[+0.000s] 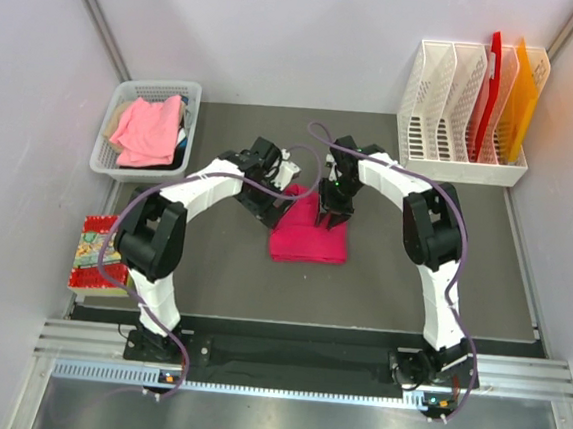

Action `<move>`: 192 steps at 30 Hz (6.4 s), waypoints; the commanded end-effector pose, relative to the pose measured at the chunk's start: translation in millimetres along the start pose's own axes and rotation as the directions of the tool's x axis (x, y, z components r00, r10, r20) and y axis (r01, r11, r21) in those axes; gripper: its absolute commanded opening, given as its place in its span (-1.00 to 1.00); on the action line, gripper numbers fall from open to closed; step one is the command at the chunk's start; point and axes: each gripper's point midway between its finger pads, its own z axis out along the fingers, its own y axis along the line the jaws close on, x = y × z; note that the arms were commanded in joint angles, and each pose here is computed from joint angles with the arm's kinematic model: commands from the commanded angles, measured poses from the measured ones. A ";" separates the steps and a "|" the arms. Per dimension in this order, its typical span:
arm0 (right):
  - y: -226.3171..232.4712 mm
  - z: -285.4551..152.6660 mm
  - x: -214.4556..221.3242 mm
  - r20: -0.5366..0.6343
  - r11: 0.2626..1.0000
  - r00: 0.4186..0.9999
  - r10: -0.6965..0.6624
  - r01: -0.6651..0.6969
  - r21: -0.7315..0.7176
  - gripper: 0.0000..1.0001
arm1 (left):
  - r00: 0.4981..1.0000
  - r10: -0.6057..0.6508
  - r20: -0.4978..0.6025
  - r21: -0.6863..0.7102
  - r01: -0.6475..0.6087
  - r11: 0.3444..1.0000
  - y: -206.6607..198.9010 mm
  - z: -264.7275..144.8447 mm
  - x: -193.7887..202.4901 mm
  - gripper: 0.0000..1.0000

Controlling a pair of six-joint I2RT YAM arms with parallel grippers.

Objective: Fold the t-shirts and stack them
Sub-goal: Smooth out wrinkles on the folded tshirt, then put the neatly folded tshirt into the corner of the board with the right arm

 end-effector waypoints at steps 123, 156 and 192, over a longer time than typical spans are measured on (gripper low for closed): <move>-25.5 -24.6 100.7 -0.069 0.994 0.992 -0.110 0.109 -0.021 -0.10 | 0.937 0.349 -0.018 0.258 -0.333 0.907 -42.4 -3.2 -7.2 0.98; -47.3 -17.4 63.2 -0.015 0.884 0.974 0.227 -0.212 -0.416 0.16 | 0.965 0.263 -0.016 0.412 -0.233 0.881 -131.0 -40.9 19.7 0.98; 31.2 36.3 32.5 -0.044 0.859 0.988 0.145 -0.148 -0.491 -0.48 | 0.952 0.304 -0.023 0.368 -0.275 0.888 -133.3 -4.9 8.3 0.98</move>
